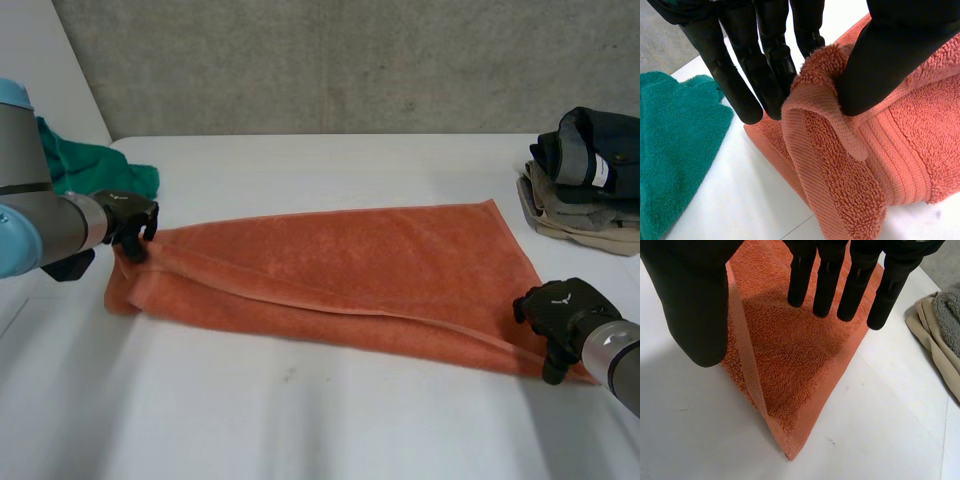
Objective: Fold the laundry.
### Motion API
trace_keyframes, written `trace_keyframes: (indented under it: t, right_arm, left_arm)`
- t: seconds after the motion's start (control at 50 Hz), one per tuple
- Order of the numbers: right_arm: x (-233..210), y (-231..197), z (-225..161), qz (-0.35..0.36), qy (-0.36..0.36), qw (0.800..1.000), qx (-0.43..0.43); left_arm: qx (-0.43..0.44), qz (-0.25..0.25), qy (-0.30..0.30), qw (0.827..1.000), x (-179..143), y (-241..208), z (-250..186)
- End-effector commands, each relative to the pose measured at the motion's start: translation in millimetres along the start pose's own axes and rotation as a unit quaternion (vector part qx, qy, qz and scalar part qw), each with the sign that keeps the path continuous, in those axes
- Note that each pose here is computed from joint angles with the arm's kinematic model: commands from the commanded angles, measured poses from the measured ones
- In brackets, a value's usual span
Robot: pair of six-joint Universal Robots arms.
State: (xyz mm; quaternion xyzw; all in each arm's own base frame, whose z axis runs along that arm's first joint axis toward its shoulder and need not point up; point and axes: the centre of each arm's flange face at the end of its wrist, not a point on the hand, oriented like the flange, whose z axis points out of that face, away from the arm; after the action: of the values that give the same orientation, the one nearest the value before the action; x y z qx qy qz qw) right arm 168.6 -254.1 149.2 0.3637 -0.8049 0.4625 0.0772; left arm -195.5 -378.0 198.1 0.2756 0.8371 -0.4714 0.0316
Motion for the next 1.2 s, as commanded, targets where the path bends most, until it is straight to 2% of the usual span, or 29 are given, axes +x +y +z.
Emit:
trace_keyframes:
  t: [0.02,0.24,0.34,0.42,0.48,0.54,0.64,0.72,0.78,0.86,0.94,1.0,1.06,1.12,1.2]
  right_arm:
    - [-2,4,3,0.020,-0.009,1.000,-0.011]
    - [-4,5,-2,0.032,-0.013,0.999,-0.008]
    - [3,2,-13,0.008,-0.012,1.000,-0.017]
    - [11,11,-35,-0.090,-0.043,0.992,-0.075]
    - [18,24,-57,-0.198,-0.101,0.966,-0.134]
    - [27,20,-56,-0.231,-0.088,0.961,-0.123]
    - [42,-5,-43,-0.196,-0.035,0.978,-0.068]
    - [37,-27,-26,-0.173,-0.025,0.984,-0.020]
    - [33,-38,-10,-0.155,-0.013,0.988,0.006]
    - [39,-52,21,-0.125,0.038,0.991,0.028]
    - [39,-56,30,-0.096,0.048,0.994,0.025]
    - [35,-56,27,-0.073,0.038,0.996,0.024]
    - [31,-58,19,-0.021,0.021,0.999,0.023]
    - [30,-63,3,0.033,0.003,0.999,0.025]
    - [17,-64,-24,0.063,-0.052,0.997,0.001]
  left_arm:
    - [0.002,0.000,0.000,1.000,-1,0,-4]
    - [-0.001,-0.004,0.000,1.000,-1,0,-10]
    - [-0.008,-0.003,0.006,1.000,0,3,-18]
    - [-0.030,0.004,0.026,0.999,6,12,-29]
    - [-0.077,0.040,0.065,0.994,14,29,-44]
    - [-0.101,0.064,0.087,0.989,17,39,-55]
    - [-0.106,0.093,0.116,0.983,19,47,-68]
    - [-0.087,0.089,0.101,0.987,13,40,-65]
    - [-0.074,0.076,0.085,0.991,7,35,-60]
    - [-0.052,0.039,0.056,0.996,-3,22,-50]
    - [-0.040,0.008,0.040,0.998,-10,15,-43]
    - [-0.032,-0.001,0.033,0.999,-13,11,-38]
    - [-0.031,-0.011,0.026,0.999,-15,9,-29]
    - [-0.037,-0.015,0.022,0.999,-15,9,-24]
    - [-0.040,-0.015,0.020,0.999,-13,9,-20]
